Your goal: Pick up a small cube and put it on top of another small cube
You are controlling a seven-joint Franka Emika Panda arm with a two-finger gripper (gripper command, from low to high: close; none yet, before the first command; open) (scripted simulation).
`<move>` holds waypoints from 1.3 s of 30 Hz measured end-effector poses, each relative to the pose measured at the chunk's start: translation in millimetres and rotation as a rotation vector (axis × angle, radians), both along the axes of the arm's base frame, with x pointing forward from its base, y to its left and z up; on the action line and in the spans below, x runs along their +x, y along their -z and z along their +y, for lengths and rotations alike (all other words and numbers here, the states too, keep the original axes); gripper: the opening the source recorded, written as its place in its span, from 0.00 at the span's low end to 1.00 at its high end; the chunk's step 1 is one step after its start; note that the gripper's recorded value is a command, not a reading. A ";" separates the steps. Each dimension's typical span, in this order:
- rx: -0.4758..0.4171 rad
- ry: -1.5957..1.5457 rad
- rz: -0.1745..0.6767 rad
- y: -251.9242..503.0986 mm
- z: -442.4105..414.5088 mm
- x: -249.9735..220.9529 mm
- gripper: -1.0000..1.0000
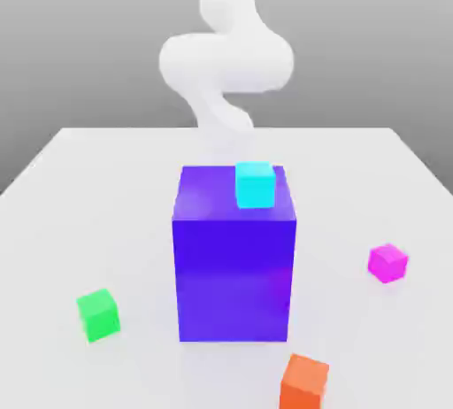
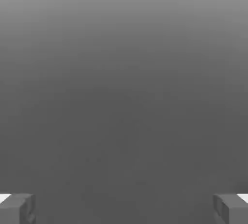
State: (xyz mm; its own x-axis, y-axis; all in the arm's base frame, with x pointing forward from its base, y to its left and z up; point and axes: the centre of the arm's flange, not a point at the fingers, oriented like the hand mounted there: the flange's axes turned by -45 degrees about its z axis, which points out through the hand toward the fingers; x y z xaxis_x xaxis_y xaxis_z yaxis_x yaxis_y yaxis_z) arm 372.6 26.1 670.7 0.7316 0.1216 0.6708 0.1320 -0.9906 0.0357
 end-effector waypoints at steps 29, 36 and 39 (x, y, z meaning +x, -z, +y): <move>-0.716 -1.744 0.432 475.2 274.5 -156.9 0.50; -0.723 -1.757 0.444 539.7 269.2 -157.6 0.00; -0.723 -1.757 0.445 539.8 269.1 -157.7 0.00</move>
